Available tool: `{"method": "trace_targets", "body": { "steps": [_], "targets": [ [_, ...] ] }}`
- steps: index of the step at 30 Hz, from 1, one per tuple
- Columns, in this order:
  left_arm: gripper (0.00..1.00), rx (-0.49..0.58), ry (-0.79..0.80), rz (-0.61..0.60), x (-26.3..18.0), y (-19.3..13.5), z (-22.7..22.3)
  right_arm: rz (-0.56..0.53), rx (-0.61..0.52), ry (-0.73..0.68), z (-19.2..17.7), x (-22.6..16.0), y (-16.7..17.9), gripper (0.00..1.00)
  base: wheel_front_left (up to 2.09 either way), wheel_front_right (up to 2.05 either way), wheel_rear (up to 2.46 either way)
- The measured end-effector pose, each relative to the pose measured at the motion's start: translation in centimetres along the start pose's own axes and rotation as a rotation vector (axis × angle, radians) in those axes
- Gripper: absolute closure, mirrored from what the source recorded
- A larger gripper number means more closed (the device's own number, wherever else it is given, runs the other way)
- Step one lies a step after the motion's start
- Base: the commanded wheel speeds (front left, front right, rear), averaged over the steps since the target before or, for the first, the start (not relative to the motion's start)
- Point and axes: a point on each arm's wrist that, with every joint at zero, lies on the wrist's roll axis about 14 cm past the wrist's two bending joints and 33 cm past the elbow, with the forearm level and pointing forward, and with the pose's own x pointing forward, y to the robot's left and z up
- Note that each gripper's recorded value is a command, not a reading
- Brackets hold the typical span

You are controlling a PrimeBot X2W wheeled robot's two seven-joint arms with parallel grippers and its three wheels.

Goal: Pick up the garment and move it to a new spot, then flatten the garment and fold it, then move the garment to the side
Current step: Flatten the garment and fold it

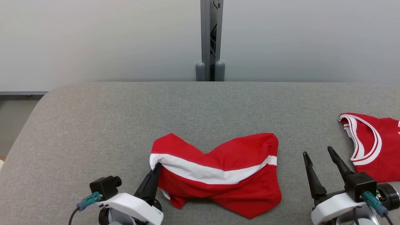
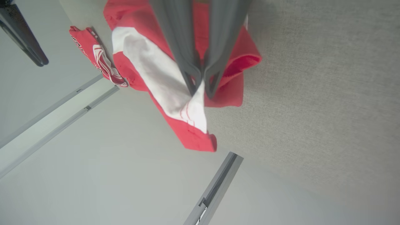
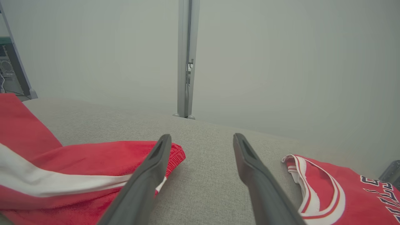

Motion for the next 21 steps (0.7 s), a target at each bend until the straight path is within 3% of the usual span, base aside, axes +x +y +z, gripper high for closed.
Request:
{"method": "trace_targets", "body": {
  "steps": [7, 21],
  "targets": [
    [1.00, 0.018, -0.078, 0.027, -0.2, 0.5, 1.5, -0.014, 0.042, 0.079, -2.5, -0.4, -0.2, 0.00, 0.00, 0.00, 0.00],
    [1.00, 0.033, -0.033, 0.056, 0.3, 1.2, -0.2, 0.049, 0.336, 0.249, -7.4, 2.0, 3.9, 0.00, 0.00, 0.00, 0.00]
  ]
}}
